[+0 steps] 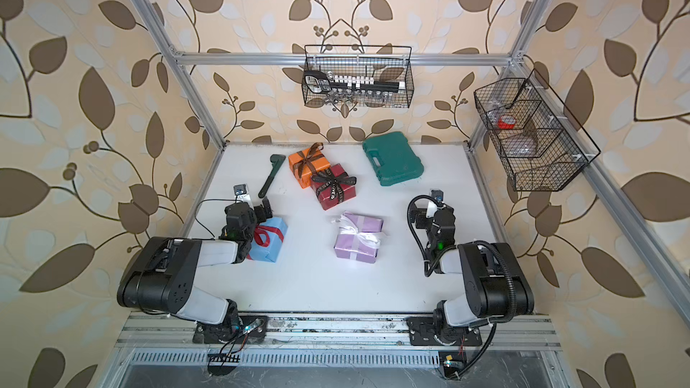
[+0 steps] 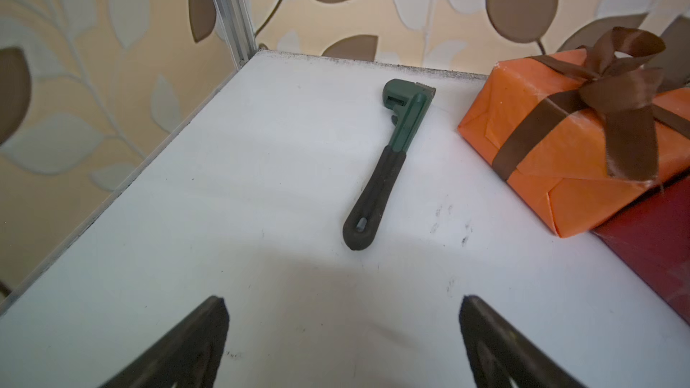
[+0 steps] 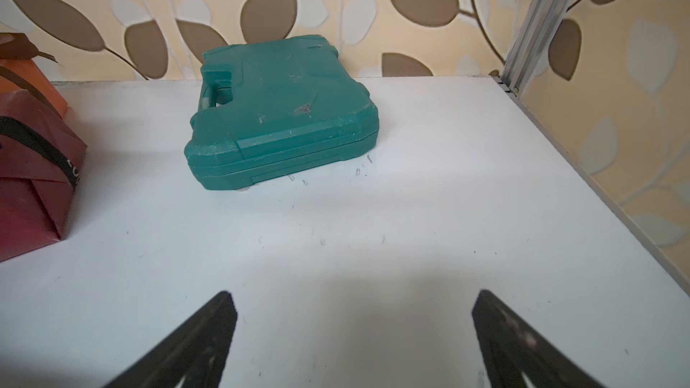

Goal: Untie the ribbon bows on the gift boxes
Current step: Untie the ribbon from the gift box.

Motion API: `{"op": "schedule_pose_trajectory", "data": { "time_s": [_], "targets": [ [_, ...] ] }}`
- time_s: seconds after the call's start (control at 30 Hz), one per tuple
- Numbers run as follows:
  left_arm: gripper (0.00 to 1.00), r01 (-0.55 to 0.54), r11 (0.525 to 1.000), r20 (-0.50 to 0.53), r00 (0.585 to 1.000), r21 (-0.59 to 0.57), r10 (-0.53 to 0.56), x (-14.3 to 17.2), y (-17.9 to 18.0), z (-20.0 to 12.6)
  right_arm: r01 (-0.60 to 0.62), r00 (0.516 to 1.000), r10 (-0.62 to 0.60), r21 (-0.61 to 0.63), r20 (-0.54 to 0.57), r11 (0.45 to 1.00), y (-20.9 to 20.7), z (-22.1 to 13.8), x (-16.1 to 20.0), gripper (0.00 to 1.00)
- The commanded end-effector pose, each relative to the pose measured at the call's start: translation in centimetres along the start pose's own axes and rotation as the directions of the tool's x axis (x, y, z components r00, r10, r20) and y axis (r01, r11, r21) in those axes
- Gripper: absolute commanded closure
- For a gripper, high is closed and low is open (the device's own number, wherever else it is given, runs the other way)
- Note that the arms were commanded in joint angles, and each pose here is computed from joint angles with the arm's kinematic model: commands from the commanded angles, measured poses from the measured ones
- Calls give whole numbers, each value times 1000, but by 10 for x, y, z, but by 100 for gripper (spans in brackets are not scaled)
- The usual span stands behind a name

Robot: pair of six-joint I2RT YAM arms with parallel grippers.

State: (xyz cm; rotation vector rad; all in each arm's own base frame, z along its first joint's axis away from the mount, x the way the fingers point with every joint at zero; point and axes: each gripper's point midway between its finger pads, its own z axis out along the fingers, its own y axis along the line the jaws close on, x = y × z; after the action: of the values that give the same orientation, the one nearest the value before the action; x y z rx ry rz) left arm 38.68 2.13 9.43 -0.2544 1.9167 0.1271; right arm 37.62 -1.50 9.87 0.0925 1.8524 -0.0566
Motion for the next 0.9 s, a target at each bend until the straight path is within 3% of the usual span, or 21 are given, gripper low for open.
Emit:
{"op": "schedule_pose_trajectory", "data": {
  "time_s": [0.0, 0.87],
  "targets": [
    [1, -30, 1000, -70, 997, 0, 30, 17, 2, -1, -13, 1000, 13, 4, 23, 1000, 0, 3, -7, 0],
    [1, -34, 999, -48, 998, -11, 34, 10, 2, -2, -18, 999, 18, 17, 29, 1000, -2, 1, -13, 0]
  ]
}}
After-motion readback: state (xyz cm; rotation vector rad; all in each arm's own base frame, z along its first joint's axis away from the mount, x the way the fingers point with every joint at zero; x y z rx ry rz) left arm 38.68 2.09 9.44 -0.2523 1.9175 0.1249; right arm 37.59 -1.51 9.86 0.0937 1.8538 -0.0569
